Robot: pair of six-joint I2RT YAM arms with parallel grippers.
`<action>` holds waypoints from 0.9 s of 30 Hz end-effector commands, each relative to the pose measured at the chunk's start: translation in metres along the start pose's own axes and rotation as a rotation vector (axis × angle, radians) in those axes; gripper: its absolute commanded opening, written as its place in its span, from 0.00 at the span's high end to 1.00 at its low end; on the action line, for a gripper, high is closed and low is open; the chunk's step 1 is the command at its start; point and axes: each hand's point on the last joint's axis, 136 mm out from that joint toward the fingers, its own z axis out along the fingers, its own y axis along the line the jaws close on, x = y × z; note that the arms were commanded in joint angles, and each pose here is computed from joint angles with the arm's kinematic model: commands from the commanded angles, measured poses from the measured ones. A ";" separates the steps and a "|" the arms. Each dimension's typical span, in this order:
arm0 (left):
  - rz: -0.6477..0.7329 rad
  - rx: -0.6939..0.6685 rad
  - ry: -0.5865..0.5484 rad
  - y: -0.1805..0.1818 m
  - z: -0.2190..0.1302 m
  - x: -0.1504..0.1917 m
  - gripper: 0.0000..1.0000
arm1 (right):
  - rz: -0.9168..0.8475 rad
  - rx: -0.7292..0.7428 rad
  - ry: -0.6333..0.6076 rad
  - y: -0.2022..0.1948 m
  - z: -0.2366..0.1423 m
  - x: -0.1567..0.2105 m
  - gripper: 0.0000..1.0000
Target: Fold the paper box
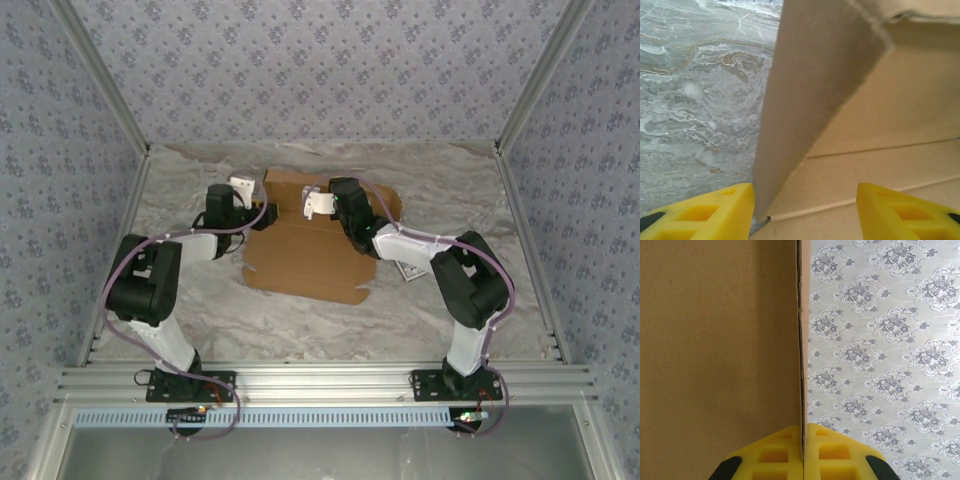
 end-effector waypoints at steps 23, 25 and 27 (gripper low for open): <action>0.190 0.006 -0.135 -0.006 0.028 -0.036 0.72 | 0.003 -0.034 0.031 0.009 0.006 0.006 1.00; 0.193 0.002 -0.137 -0.005 0.030 -0.039 0.68 | 0.002 -0.036 0.030 0.009 0.006 0.006 1.00; 0.195 -0.004 -0.141 -0.004 0.032 -0.042 0.65 | 0.002 -0.037 0.027 0.009 0.006 0.005 1.00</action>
